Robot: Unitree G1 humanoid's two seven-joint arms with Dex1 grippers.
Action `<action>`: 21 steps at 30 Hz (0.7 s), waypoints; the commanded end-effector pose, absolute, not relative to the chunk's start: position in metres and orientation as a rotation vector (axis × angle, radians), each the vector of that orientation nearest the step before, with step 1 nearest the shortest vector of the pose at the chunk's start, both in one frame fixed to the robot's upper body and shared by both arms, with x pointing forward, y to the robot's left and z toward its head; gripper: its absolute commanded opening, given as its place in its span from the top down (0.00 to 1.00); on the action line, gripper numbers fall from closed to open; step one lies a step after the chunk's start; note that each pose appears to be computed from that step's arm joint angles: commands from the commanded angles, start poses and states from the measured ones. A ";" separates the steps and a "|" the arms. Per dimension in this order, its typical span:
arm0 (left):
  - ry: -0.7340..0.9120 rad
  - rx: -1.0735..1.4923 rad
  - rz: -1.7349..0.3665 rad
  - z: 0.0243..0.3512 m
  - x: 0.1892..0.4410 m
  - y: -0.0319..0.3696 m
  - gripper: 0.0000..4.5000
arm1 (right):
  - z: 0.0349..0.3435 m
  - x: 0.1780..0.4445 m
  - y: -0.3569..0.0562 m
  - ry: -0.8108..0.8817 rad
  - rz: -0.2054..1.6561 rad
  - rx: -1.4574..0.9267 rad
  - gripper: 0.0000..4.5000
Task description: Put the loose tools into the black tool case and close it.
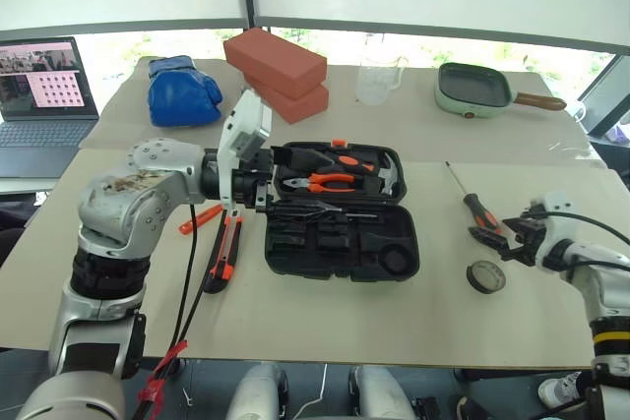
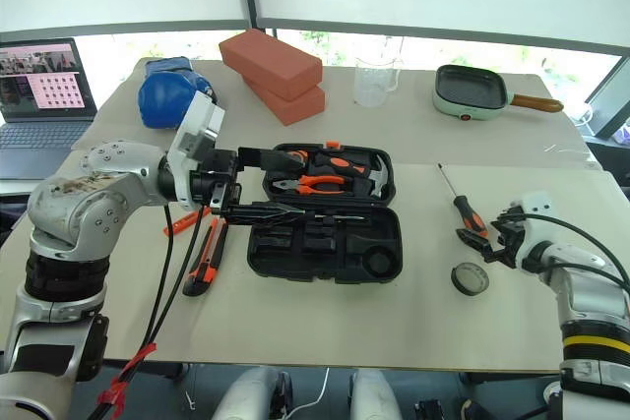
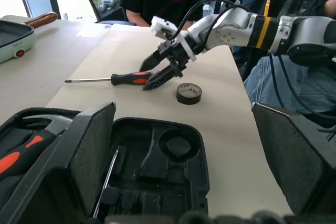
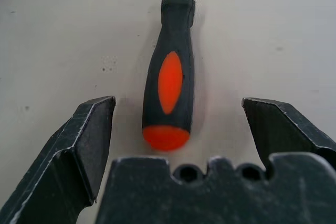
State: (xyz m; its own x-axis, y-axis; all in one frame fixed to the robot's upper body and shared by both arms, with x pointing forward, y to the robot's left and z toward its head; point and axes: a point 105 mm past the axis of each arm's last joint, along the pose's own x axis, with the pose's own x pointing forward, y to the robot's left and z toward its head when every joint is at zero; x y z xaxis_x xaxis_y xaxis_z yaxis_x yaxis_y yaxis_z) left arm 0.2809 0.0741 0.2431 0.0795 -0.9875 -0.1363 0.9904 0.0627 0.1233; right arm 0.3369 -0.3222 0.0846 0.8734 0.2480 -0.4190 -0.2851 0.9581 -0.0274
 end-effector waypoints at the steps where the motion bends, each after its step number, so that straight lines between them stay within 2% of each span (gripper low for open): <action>1: -0.021 0.226 -1.497 0.250 0.277 0.074 0.00 | 0.090 0.343 -0.319 0.395 0.291 -0.095 0.16; 3: -0.018 0.227 -1.492 0.249 0.277 0.075 0.00 | 0.090 0.344 -0.317 0.385 0.291 -0.087 0.29; 9: 0.009 0.234 -1.431 0.243 0.281 0.085 0.00 | 0.099 0.342 -0.315 0.320 0.302 -0.087 0.76; 13: 0.061 0.222 -1.345 0.237 0.271 0.112 0.00 | 0.144 0.340 -0.296 0.178 0.472 -0.093 0.77; 17: 0.124 0.213 -1.291 0.225 0.250 0.130 0.00 | 0.177 0.334 -0.259 0.133 0.712 -0.119 0.77; 21: 0.173 0.238 -1.239 0.215 0.230 0.141 0.00 | 0.183 0.306 -0.181 0.211 1.197 -0.262 0.77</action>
